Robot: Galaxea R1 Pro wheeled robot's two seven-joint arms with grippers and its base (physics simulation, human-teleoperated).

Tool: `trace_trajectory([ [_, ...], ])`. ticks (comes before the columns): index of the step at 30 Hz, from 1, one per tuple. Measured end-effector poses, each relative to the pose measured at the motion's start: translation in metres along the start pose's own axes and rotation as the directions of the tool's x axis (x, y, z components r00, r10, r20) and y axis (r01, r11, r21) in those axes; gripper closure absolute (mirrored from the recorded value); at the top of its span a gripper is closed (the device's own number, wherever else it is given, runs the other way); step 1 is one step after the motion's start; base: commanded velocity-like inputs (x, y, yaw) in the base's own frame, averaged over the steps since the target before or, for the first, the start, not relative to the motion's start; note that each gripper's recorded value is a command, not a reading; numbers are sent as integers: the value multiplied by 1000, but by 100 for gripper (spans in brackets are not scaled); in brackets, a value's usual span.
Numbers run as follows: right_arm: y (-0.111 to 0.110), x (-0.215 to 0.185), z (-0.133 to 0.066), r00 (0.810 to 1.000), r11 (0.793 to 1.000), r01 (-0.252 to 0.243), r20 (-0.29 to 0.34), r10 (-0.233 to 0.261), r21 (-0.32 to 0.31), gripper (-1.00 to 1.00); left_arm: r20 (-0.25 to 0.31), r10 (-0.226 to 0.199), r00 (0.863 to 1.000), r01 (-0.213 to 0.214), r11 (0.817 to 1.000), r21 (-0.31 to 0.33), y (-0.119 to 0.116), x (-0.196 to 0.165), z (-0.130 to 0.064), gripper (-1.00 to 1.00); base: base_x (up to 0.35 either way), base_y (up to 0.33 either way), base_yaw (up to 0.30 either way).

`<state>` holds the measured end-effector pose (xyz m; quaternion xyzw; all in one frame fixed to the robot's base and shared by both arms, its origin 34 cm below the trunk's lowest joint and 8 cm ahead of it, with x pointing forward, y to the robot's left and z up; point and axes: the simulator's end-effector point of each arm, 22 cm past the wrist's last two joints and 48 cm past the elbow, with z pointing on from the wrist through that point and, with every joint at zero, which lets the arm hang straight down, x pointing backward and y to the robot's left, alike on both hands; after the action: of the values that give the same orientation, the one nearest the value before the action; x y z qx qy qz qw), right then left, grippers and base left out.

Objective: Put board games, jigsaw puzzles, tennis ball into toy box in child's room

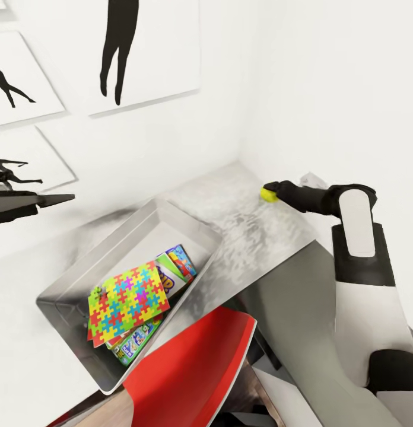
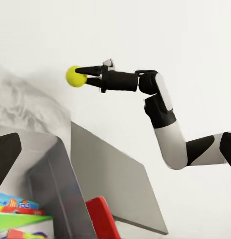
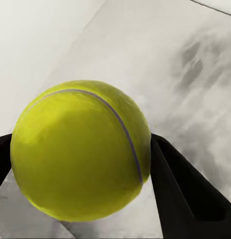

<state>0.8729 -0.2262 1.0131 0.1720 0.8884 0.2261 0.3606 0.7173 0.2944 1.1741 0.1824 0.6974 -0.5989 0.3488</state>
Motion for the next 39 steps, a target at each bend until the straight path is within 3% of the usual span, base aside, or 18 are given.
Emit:
trace_trajectory([
  [4, 3, 35, -18, 998, 994, -47, -45, 43, -97, 100, 36, -75, 996, 76, 997, -30, 18, -1, -29, -100, 0, 0, 0],
  [8, 0, 83, -27, 984, 977, -132, -140, 109, -165, 100, 114, -143, 983, 155, 983, -97, 50, 0, -69, -100, 0, 0, 0],
  [12, 8, 110, -37, 967, 946, -202, -204, 151, -255, 100, 171, -183, 968, 210, 965, -160, 70, 1, -103, -100, 0, 0, 0],
  [15, 27, 121, -52, 957, 889, -252, -237, 170, -381, 100, 218, -191, 957, 238, 947, -215, 81, 2, -138, -100, 0, 0, 0],
  [17, 36, 133, -63, 946, 844, -290, -265, 184, -450, 100, 265, -215, 940, 276, 936, -218, 88, 7, -159, -100, 0, 0, 0],
  [20, 39, 160, -80, 923, 776, -361, -319, 217, -517, 100, 340, -235, 911, 337, 899, -280, 113, 28, -196, -100, 0, 0, 0],
  [21, 39, 164, -84, 918, 763, -375, -327, 225, -527, 100, 352, -235, 906, 345, 893, -289, 117, 32, -201, -100, 0, 0, 0],
  [25, 30, 186, -109, 881, 676, -467, -369, 297, -571, 100, 435, -245, 866, 416, 836, -358, 141, 70, -243, -100, 0, 0, 0],
  [26, 23, 195, -116, 867, 655, -494, -379, 323, -572, 100, 449, -248, 858, 439, 808, -393, 149, 90, -256, -100, 0, 0, 0],
  [28, 15, 206, -125, 848, 630, -527, -395, 353, -570, 100, 443, -251, 861, 454, 771, -446, 157, 118, -270, -100, 0, 0, 0],
  [32, 6, 227, -136, 819, 606, -572, -418, 392, -553, 100, 405, -270, 873, 462, 725, -512, 162, 154, -281, -100, 0, 0, 0],
  [36, 1, 241, -142, 801, 593, -598, -425, 422, -539, 100, 395, -261, 881, 454, 705, -545, 156, 158, -296, -100, 0, 0, 0],
  [39, 0, 253, -143, 799, 601, -601, -426, 425, -527, 100, 395, -250, 884, 448, 695, -562, 151, 156, -307, -100, 0, 0, 0],
])
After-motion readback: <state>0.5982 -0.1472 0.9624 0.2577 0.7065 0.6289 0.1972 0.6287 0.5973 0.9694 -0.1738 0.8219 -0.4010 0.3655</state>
